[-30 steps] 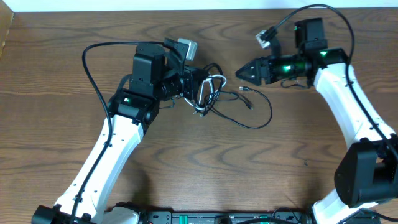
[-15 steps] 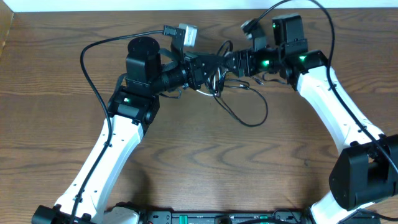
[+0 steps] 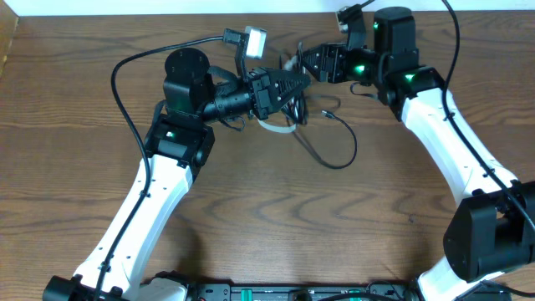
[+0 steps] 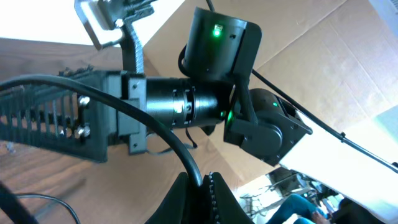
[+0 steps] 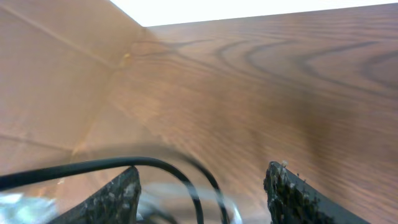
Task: Untangle cables
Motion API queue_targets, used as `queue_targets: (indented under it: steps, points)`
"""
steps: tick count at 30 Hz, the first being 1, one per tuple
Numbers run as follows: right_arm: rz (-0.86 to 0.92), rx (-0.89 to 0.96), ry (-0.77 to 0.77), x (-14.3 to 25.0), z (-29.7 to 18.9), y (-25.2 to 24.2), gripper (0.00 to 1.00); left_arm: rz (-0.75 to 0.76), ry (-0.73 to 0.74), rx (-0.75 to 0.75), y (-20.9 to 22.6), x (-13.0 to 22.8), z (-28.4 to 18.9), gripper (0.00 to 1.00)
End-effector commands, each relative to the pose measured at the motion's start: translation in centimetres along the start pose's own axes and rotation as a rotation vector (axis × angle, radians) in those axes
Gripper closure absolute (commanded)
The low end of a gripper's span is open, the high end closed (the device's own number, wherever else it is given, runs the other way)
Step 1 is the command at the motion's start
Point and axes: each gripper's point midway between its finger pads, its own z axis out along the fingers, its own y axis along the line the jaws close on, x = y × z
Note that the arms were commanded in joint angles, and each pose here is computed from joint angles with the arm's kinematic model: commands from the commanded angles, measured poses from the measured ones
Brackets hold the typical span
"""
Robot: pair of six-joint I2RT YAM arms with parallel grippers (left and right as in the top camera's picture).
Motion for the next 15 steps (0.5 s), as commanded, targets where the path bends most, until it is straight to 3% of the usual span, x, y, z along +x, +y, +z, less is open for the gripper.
queue_targets:
  steps: [1, 8, 15]
  points:
    - [0.02, -0.147, 0.036, 0.2, -1.4, 2.9, 0.39, 0.009, 0.012, 0.034, -1.2, 0.1, -0.2, 0.93]
    - [0.001, -0.153, 0.091, 1.8, -1.1, 3.2, 0.36, 0.011, 0.006, 0.031, -1.2, -0.1, -0.2, 0.93]
    - [0.033, 0.022, 0.101, 2.9, 0.0, 1.1, 0.35, 0.011, -0.013, 0.063, -2.1, -0.7, -0.3, 0.93]
